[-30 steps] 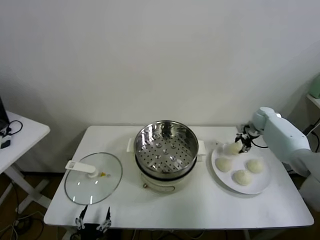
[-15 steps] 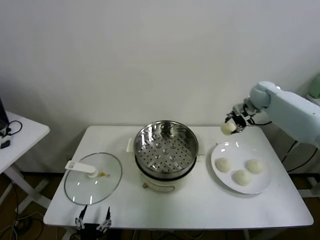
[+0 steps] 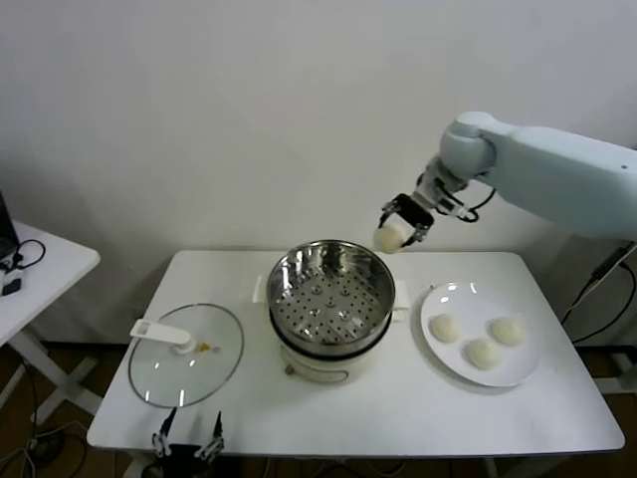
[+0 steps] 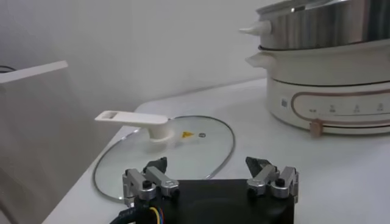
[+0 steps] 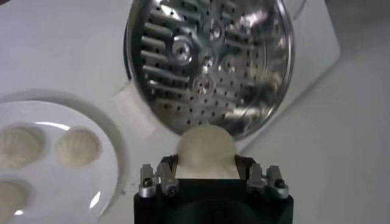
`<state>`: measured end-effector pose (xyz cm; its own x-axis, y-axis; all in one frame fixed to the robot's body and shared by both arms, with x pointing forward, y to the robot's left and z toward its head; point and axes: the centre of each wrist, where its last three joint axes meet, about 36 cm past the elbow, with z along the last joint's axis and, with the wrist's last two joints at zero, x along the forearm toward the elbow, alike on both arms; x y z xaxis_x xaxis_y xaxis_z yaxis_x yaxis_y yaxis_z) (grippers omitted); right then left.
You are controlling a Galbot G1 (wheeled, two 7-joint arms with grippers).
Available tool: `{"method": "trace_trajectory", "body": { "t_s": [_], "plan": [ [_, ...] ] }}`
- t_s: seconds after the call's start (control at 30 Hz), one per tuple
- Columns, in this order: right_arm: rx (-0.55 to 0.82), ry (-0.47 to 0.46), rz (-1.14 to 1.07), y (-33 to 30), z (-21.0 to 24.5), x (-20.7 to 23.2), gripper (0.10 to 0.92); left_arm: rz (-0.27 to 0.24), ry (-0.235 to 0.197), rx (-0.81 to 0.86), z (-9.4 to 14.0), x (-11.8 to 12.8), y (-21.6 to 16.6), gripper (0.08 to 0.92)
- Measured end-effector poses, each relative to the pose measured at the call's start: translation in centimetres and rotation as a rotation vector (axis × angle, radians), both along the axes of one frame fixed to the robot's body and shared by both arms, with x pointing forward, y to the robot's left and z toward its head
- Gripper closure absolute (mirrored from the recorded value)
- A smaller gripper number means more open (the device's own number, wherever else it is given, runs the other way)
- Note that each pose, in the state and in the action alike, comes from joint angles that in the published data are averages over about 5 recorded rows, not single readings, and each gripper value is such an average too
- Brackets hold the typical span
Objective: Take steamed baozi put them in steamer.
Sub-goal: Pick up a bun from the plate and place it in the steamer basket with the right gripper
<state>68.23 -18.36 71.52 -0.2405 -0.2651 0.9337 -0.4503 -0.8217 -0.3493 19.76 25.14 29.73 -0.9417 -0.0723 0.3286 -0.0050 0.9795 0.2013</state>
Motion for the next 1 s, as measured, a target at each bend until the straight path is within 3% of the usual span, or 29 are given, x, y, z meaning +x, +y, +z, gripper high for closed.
{"method": "trace_trajectory", "body": {
  "t_s": [0.47,1.0],
  "plan": [
    [-0.114,-0.031,0.265,7.4,-5.4,2.4,0.377,0.016,-0.010,-0.002,0.2,0.2,0.2,0.177],
    [-0.129,-0.014,0.344,9.6,-10.6,5.4,0.360,0.028,-0.003,-0.004,-0.5,0.4,0.4,0.177]
  ]
}}
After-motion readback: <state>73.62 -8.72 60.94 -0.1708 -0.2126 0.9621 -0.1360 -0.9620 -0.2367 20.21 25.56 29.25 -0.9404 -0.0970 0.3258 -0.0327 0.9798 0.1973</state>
